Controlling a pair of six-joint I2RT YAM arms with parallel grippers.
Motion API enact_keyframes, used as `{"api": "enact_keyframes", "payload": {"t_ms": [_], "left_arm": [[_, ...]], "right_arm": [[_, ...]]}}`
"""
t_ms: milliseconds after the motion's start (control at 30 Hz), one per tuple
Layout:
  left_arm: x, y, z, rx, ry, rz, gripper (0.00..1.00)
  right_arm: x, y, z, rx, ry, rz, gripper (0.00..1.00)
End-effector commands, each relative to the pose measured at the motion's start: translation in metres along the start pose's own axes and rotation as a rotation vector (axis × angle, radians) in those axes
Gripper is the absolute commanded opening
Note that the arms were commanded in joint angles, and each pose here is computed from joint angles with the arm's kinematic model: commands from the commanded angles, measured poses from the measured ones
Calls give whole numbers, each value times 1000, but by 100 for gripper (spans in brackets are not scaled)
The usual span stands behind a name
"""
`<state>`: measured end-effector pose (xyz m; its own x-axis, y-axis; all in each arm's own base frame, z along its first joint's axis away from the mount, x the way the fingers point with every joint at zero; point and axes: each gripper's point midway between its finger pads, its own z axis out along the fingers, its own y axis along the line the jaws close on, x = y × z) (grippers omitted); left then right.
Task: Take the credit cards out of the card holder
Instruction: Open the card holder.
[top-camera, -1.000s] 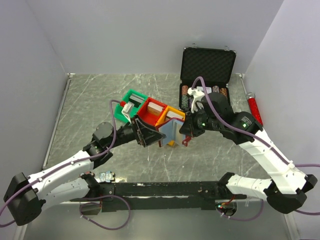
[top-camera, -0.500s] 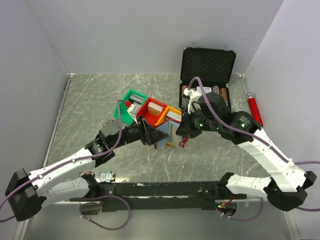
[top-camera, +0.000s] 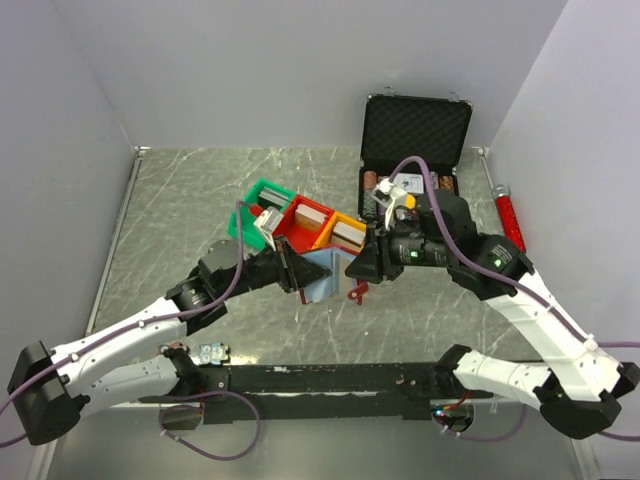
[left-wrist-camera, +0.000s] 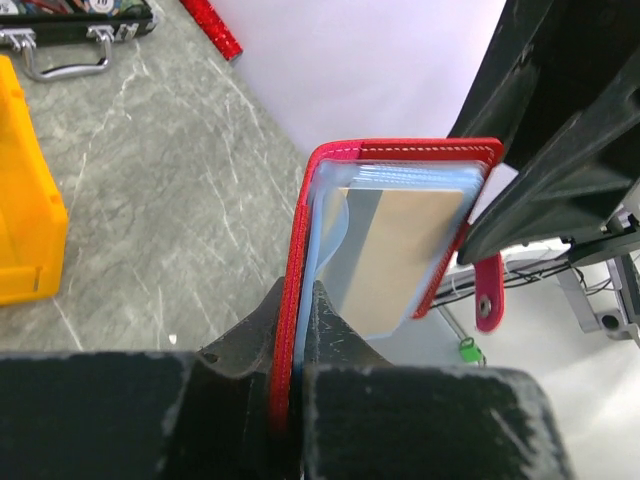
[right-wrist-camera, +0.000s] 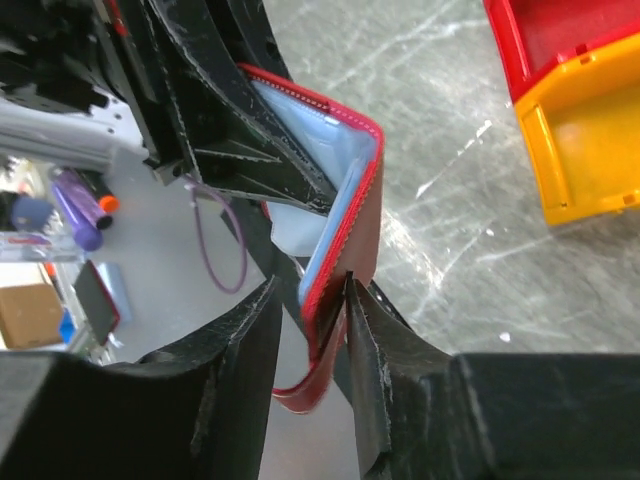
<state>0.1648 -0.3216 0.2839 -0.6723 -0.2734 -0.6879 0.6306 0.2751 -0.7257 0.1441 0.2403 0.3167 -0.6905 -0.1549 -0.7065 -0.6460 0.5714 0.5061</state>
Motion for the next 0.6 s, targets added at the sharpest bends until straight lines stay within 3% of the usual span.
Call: {"api": "enact_keyframes", "payload": {"t_ms": [0, 567], "left_arm": [[-16, -24, -9, 56, -40, 17, 1], [-13, -29, -21, 70, -35, 9, 1]], "right_arm": [[-18, 22, -12, -143, -98, -5, 40], [-14, 11, -8, -170, -102, 34, 40]]}}
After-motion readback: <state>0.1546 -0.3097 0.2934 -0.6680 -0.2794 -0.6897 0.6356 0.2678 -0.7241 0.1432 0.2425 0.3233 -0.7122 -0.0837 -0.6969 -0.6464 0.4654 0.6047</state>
